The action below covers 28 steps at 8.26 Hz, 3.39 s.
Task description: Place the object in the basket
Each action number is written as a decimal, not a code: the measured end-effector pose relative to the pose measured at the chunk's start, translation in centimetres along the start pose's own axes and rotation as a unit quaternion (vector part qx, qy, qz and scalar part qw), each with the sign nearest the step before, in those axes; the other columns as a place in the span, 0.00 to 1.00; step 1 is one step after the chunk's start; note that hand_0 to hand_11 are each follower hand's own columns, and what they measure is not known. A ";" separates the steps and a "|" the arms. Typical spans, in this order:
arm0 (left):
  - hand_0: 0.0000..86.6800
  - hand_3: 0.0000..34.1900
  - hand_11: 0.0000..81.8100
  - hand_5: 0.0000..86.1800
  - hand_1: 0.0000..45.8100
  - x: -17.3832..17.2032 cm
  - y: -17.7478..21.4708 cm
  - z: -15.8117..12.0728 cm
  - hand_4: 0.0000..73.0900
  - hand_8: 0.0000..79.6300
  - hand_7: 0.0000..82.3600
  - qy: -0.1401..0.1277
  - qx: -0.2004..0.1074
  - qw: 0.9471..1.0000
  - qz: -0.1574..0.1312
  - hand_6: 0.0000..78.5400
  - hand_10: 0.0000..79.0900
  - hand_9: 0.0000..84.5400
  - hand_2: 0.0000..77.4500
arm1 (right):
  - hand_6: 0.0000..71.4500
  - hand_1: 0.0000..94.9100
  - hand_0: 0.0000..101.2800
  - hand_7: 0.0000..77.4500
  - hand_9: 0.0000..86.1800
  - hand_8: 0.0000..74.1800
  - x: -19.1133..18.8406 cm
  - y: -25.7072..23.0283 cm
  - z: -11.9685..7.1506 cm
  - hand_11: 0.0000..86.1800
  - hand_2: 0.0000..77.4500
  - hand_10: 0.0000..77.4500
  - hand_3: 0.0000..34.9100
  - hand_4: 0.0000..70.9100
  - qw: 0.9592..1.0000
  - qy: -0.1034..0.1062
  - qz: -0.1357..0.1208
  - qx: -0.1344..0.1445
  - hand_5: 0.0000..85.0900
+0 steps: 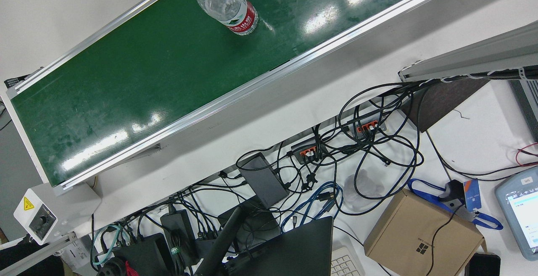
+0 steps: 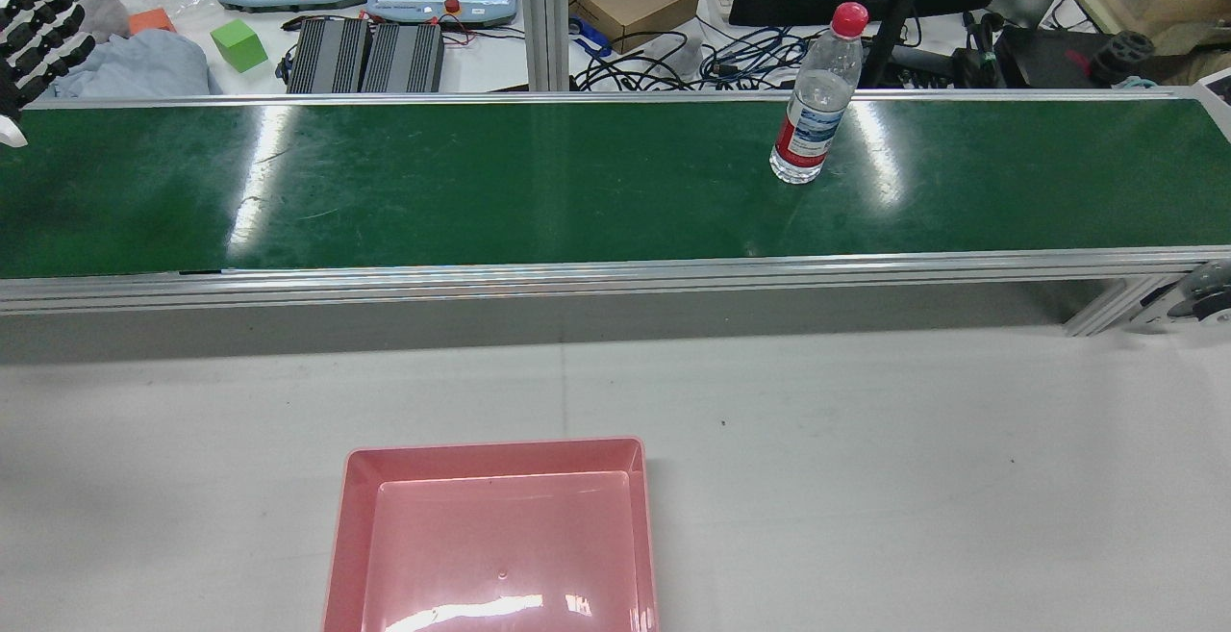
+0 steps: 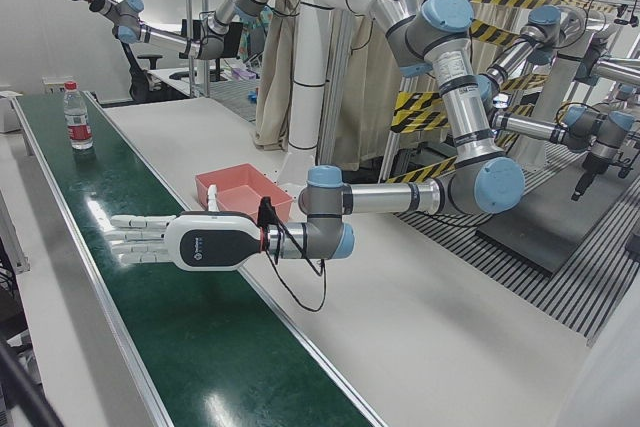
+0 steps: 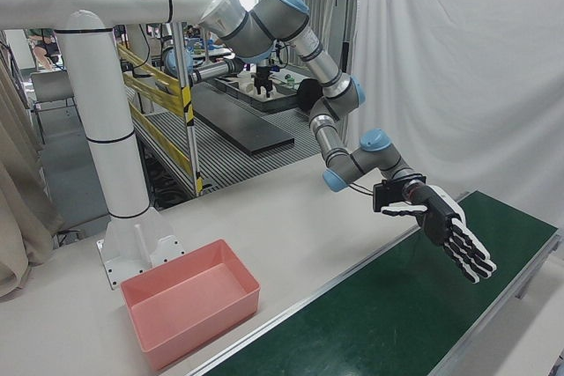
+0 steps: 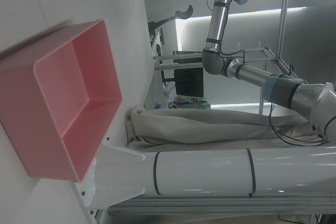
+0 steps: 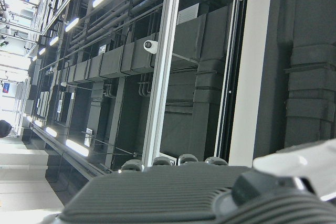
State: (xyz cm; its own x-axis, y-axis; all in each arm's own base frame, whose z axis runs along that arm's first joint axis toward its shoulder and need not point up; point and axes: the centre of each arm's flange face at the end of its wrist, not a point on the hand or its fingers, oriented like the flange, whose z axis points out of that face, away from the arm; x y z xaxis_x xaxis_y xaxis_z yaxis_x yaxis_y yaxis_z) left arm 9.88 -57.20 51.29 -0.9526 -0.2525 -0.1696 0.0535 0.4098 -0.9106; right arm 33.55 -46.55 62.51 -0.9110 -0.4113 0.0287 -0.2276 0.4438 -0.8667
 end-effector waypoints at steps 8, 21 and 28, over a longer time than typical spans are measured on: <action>0.69 0.00 0.07 0.09 0.25 0.0 0.1 0.0 0.01 0.00 0.01 0.002 -0.006 1.000 -0.016 0.02 0.03 0.01 0.00 | 0.00 0.00 0.00 0.01 0.00 0.00 0.0 0.1 0.1 0.00 0.01 0.01 0.00 0.01 1.000 0.000 0.000 -0.001 0.00; 0.69 0.00 0.06 0.09 0.25 -0.5 0.1 0.1 0.01 0.00 0.01 -0.001 -0.008 1.000 -0.016 0.01 0.01 0.01 0.00 | 0.00 0.00 0.00 0.01 0.00 0.00 0.0 0.1 0.0 0.00 0.01 0.01 0.00 0.01 1.000 0.000 0.000 -0.001 0.00; 0.69 0.00 0.07 0.09 0.25 -1.2 0.3 0.4 0.01 0.00 0.01 -0.008 -0.006 1.000 -0.015 0.02 0.03 0.01 0.00 | 0.00 0.00 0.00 0.01 0.00 0.00 0.0 0.2 0.1 0.00 0.01 0.01 0.01 0.01 1.000 0.000 0.000 -0.002 0.00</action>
State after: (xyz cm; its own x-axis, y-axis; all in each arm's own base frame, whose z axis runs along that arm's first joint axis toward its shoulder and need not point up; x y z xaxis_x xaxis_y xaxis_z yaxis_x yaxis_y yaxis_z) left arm 11.17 -57.15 51.05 -0.9491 -0.2779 -0.1483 0.0215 0.4127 -0.9106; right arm 33.55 -46.56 62.30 -0.9110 -0.4115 0.0285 -0.2290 0.4470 -0.8647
